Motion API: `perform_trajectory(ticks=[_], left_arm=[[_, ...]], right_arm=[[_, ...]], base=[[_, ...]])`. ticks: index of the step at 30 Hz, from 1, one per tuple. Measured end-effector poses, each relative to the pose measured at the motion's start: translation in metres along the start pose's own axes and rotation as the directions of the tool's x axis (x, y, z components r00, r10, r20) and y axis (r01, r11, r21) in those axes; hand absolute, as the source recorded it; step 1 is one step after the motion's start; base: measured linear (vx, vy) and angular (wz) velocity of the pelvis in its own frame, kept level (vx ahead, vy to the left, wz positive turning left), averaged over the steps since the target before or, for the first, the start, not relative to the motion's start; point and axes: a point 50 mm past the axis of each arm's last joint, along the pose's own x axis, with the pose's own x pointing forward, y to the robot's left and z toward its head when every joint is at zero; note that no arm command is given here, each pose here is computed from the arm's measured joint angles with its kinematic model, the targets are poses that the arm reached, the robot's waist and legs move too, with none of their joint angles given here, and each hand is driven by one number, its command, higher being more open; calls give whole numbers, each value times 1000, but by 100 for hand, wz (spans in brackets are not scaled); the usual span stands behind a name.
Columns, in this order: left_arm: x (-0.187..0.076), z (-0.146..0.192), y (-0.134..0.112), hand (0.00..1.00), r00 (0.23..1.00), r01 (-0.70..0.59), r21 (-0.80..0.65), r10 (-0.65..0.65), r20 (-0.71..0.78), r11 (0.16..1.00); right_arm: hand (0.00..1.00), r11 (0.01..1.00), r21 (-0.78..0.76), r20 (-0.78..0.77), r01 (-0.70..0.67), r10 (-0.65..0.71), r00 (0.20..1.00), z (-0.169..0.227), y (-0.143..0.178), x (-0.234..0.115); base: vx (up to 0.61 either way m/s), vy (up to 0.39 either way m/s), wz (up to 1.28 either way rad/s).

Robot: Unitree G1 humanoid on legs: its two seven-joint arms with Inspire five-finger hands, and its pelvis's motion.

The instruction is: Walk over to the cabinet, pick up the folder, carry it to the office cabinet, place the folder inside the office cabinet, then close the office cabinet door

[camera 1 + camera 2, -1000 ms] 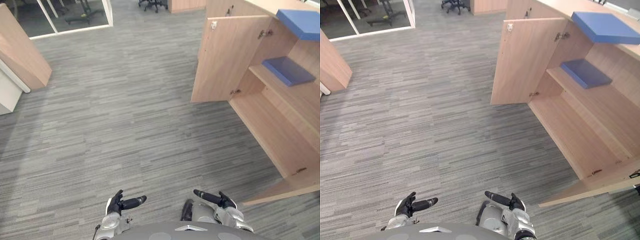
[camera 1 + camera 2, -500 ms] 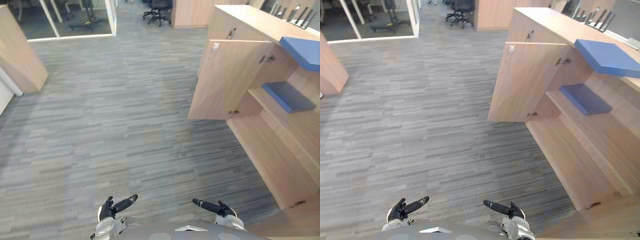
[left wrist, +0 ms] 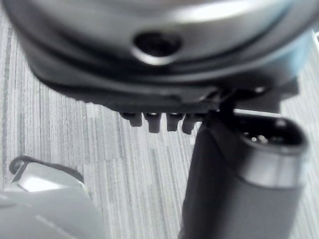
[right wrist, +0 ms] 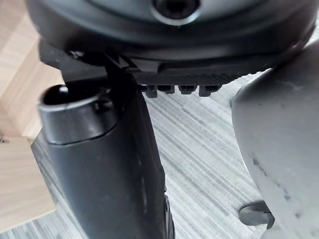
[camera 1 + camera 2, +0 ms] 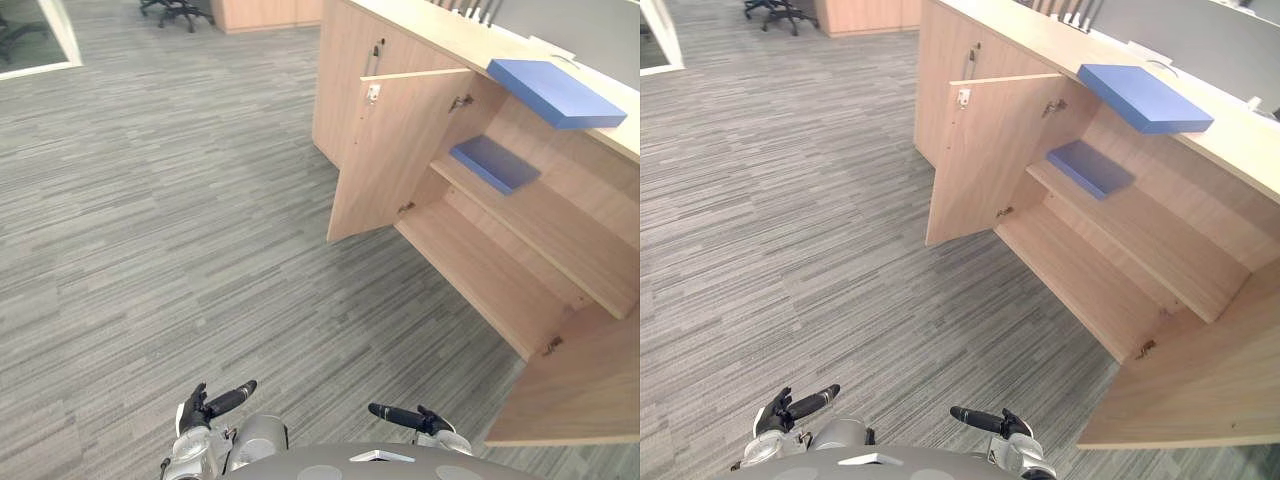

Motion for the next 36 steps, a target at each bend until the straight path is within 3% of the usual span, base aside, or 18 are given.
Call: perform_trajectory(ticks=[8, 13, 19, 22, 25, 36], left_arm=[[-8, -25, -9, 100, 996, 54, 95, -47, -76, 994], [-11, -34, -5, 100, 994, 56, 120, -44, -100, 991], [-1, -5, -8, 100, 999, 47, 119, -44, -27, 992], [-4, 1, -46, 100, 989, 149, 120, -148, -14, 982], [-8, 6, -68, 100, 975, 218, 141, -220, -2, 966], [-4, 3, -48, 100, 984, 180, 198, -180, -21, 964]], right_arm=[[100, 997, 0, 91, 83, -83, 992, 20, -32, -2], [100, 995, -22, 93, 94, -91, 991, 21, -32, -2], [100, 999, -3, 94, 33, -32, 995, 23, -7, -1], [100, 999, 9, 117, 38, -39, 992, 30, -11, 0], [100, 999, 28, 116, 37, -40, 992, 30, -10, 0], [100, 998, -14, 38, 67, -67, 997, 22, -15, 2]], base=[[37, 166, -57], [155, -12, -66], [82, -191, -83], [104, -196, -29], [110, -169, -21], [258, -107, -42]])
